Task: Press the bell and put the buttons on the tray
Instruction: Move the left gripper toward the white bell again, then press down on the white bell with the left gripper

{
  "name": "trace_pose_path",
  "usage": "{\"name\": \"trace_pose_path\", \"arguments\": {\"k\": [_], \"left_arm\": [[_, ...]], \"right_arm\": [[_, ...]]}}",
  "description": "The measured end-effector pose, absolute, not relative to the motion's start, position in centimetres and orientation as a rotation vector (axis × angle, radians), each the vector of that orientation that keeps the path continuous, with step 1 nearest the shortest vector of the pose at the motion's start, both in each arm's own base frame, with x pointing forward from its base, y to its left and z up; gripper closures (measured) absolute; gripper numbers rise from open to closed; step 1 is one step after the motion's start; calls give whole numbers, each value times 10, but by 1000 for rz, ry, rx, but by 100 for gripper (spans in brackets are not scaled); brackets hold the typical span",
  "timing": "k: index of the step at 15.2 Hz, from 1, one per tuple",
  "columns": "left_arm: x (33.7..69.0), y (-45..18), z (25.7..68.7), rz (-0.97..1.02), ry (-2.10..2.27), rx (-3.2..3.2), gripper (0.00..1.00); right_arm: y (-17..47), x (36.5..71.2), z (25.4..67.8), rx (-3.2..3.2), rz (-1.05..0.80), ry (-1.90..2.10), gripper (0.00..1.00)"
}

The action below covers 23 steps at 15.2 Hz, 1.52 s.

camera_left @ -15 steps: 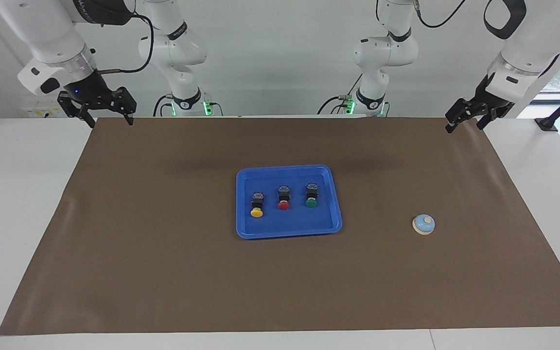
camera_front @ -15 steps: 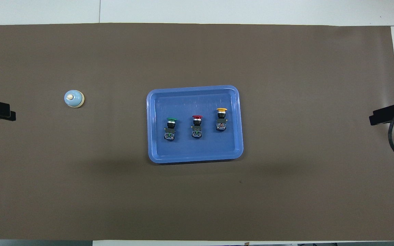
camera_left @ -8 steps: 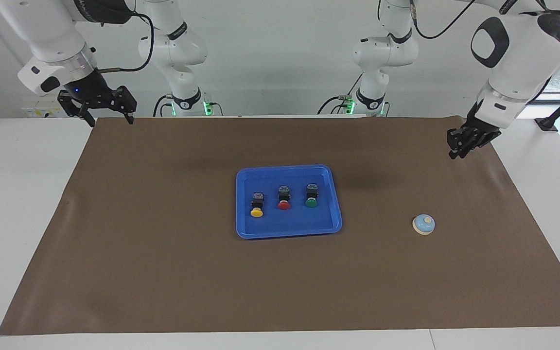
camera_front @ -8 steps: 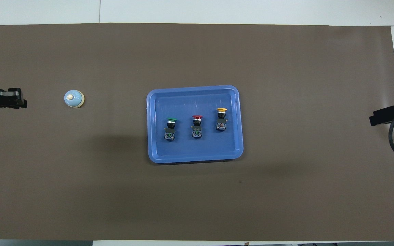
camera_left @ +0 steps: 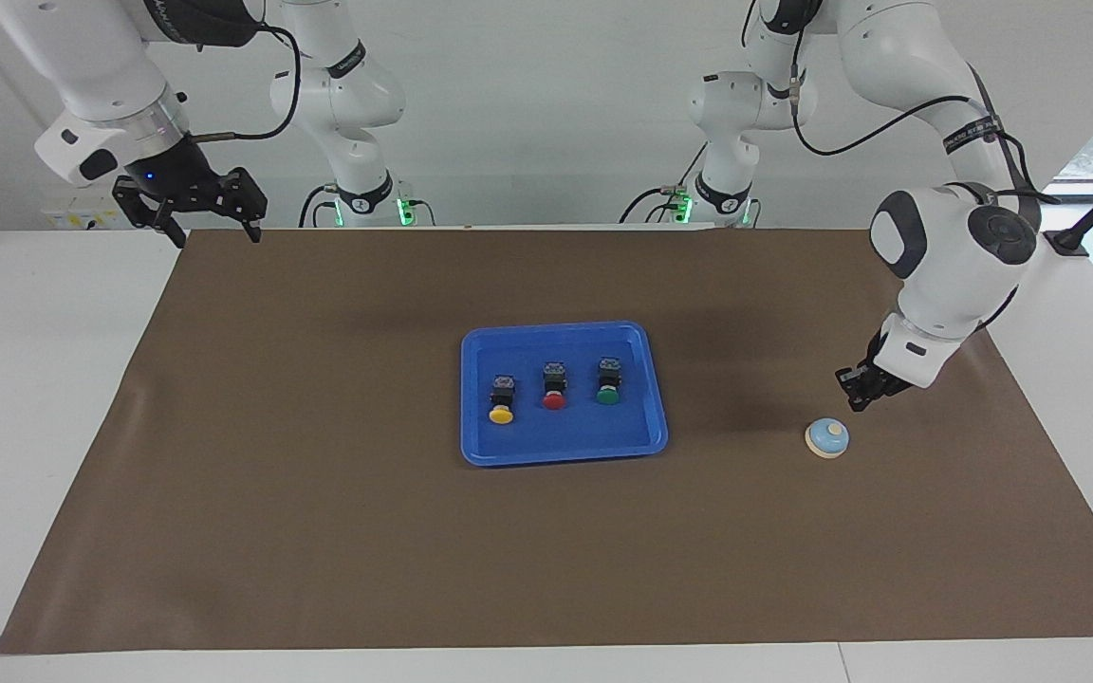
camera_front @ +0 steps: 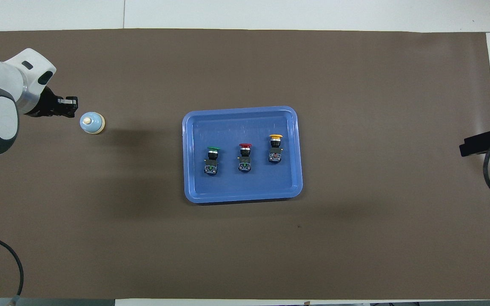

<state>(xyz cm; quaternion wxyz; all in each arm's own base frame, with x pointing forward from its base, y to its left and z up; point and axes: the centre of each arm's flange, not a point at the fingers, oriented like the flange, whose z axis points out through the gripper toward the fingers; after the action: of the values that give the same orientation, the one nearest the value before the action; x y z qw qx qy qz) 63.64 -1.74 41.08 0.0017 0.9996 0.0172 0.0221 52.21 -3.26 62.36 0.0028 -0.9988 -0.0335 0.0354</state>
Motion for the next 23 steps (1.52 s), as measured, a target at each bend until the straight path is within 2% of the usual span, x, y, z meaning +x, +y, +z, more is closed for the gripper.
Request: {"name": "trace_pose_path", "arguments": {"k": [7, 17, 23], "left_arm": [[629, -16, 378, 88, 59, 3138, 99], [638, -16, 341, 107, 58, 3143, 99], [638, -17, 340, 150, 56, 3140, 99]], "right_arm": [[-33, 522, 624, -3132, 111, -105, 0], [-33, 522, 624, -3132, 111, -105, 0], [-33, 522, 624, -3132, 111, -105, 0]]}}
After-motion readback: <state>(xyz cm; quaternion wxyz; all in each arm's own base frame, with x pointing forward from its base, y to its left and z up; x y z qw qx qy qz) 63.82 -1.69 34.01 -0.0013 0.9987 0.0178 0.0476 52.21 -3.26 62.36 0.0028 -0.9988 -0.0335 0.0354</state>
